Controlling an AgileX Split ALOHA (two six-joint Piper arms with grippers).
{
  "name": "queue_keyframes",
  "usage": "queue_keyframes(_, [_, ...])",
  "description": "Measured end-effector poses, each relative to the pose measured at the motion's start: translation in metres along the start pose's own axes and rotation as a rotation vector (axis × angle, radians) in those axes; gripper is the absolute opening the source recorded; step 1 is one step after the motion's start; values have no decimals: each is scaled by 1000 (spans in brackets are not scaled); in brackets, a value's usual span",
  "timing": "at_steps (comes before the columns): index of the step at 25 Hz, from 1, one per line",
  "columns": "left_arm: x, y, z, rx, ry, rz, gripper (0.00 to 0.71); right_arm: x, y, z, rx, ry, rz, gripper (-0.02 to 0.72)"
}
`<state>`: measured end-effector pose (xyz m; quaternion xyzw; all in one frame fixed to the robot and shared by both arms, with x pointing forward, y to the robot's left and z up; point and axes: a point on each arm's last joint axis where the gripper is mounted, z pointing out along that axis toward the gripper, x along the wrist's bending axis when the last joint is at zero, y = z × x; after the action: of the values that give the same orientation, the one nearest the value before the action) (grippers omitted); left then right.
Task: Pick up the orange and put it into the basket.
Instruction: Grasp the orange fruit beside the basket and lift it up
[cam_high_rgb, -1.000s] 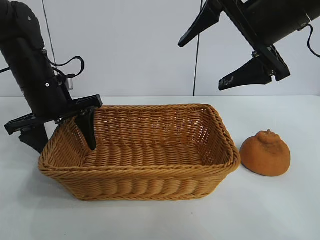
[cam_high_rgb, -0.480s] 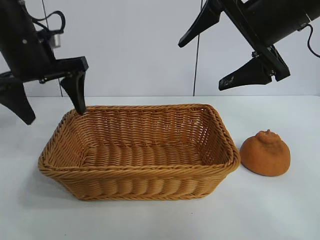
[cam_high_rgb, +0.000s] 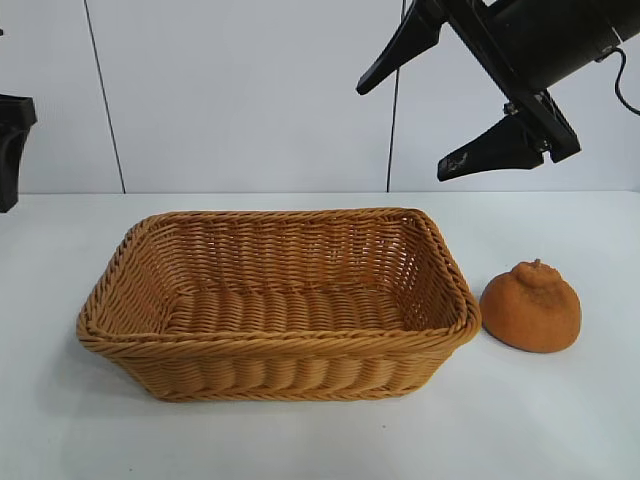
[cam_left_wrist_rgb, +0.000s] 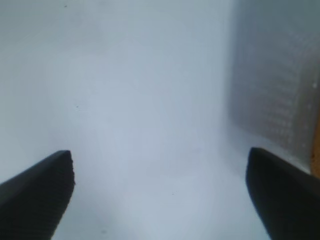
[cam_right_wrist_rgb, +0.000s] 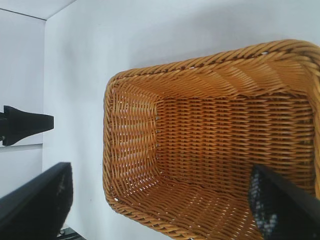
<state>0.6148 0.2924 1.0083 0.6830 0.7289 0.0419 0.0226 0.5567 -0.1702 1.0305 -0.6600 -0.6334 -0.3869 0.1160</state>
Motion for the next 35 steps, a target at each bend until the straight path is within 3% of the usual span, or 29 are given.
queue_keyframes(4, [1,-5,-8,13,-7,6,652,0,0,0,0,0,0,652])
queue_keyframes(13, [3,-33,-65,-115,-43,16,651,0,0,0,0,0,0,652])
queue_keyframes(22, [14,-132,-103,-202,-48,33,651,0,0,0,1,0,0,652])
queue_keyframes(29, [21,-210,-101,-263,-52,39,651,0,0,0,1,0,0,652])
queue_keyframes(35, [25,-260,-92,-400,-61,39,651,0,0,0,1,0,0,652])
